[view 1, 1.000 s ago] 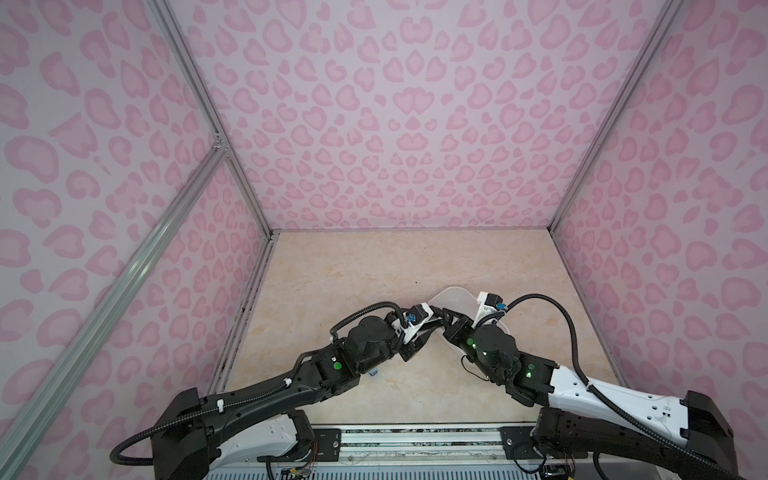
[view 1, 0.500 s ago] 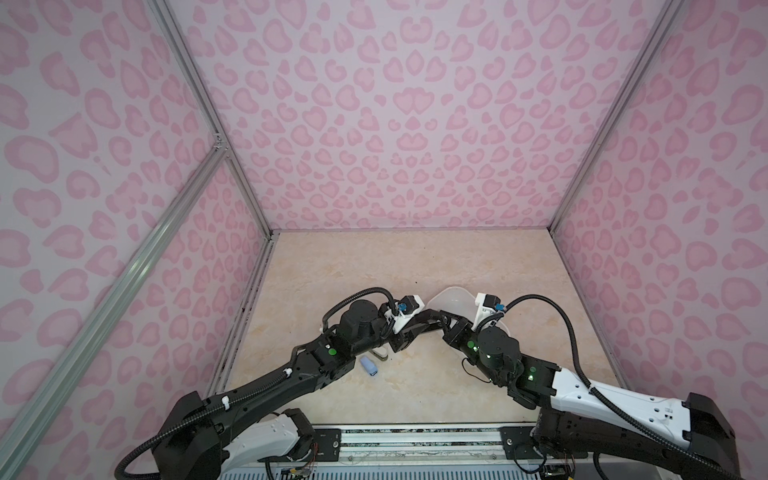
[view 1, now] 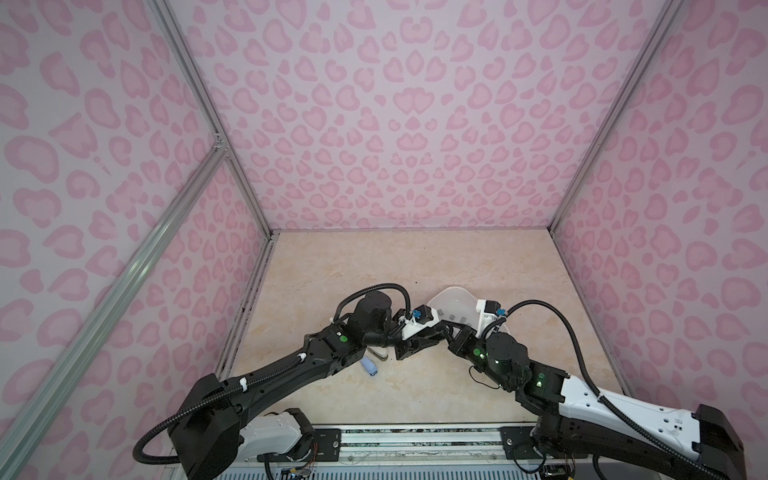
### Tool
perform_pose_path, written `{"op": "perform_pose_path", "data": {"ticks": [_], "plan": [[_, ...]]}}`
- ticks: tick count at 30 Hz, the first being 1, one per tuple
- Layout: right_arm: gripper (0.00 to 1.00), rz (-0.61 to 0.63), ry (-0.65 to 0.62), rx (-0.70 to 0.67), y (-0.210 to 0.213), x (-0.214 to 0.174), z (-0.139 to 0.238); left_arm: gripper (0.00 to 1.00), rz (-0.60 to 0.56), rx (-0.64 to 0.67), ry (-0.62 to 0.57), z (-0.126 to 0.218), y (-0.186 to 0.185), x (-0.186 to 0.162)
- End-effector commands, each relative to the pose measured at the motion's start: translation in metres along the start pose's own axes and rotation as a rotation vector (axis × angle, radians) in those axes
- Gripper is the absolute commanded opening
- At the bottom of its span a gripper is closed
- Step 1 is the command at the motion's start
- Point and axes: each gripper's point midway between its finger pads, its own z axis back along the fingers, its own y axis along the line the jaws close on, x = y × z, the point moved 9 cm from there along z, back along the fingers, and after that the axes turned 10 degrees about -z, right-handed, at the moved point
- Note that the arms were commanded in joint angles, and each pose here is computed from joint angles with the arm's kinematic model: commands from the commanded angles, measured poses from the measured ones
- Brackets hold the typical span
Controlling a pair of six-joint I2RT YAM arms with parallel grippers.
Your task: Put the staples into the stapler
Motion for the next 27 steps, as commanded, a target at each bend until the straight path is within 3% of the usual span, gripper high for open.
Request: {"op": "perform_pose_path", "data": {"ticks": [1,9,18,27], "plan": [[0.00,-0.054,-0.078,0.034,0.006,0.008,-0.003,0.42,-0.025,-0.076,-0.074,0.006,-0.009,0.011],[0.00,-0.059,-0.072,0.022,0.004,0.007,-0.012,0.40,-0.033,-0.054,-0.099,0.014,-0.010,0.018],[0.00,-0.048,-0.054,0.006,0.003,0.005,-0.015,0.50,-0.024,-0.028,-0.099,0.016,-0.009,0.018],[0.00,-0.034,-0.018,-0.002,0.002,0.001,-0.016,0.51,0.009,0.071,-0.069,0.021,-0.002,0.021]]}}
